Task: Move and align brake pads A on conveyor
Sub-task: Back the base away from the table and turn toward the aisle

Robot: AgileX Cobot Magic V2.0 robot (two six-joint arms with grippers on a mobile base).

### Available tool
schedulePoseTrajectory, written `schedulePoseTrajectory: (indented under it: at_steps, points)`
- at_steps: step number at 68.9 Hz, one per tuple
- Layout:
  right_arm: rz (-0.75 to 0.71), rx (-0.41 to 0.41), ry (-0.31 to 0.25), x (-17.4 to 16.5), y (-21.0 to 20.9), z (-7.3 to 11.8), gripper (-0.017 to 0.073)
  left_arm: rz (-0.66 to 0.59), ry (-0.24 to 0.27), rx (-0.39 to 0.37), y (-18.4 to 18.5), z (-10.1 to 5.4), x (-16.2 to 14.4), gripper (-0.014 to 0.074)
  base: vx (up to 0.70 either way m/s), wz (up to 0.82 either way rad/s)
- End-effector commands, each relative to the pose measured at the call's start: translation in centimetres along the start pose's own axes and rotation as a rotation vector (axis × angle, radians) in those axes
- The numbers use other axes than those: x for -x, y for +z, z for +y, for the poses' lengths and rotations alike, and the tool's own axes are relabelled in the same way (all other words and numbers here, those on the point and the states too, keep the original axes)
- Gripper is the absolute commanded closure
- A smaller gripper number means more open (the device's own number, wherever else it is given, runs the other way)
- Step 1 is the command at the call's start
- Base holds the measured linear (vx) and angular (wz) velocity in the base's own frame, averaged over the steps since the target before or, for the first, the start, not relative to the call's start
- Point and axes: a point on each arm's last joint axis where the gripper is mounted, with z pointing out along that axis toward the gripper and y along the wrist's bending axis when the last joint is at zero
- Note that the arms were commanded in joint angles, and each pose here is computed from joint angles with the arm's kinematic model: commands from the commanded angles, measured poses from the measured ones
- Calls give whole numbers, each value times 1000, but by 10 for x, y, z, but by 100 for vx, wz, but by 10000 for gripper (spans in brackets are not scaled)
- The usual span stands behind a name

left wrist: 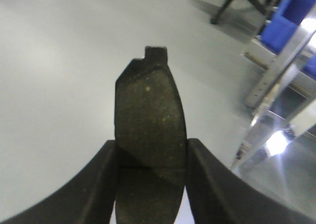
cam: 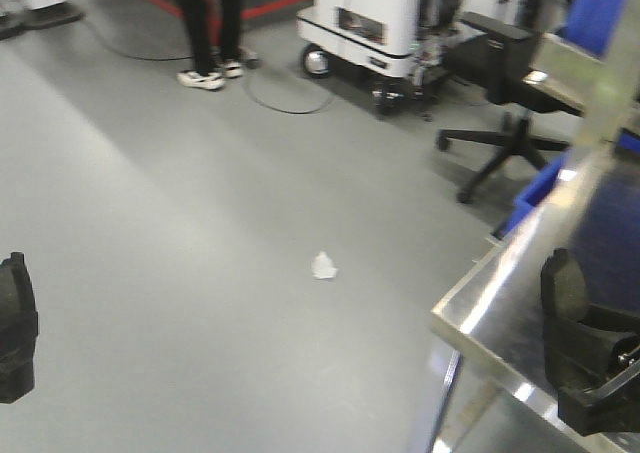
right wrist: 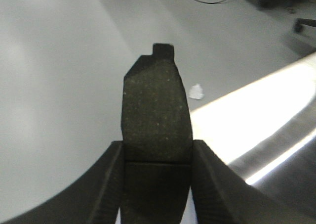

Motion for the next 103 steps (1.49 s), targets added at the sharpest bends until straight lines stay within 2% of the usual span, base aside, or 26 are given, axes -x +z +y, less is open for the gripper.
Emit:
schedulePoseTrajectory:
  at_steps: [1, 103]
  points:
    - [-122, 12, -10, 17, -5, 2, 569, -105, 2, -26, -5, -3, 14, 459, -3, 72]
    - [-120, 12, -10, 17, -5, 2, 569, -106, 2, -26, -5, -3, 14, 459, 11, 49]
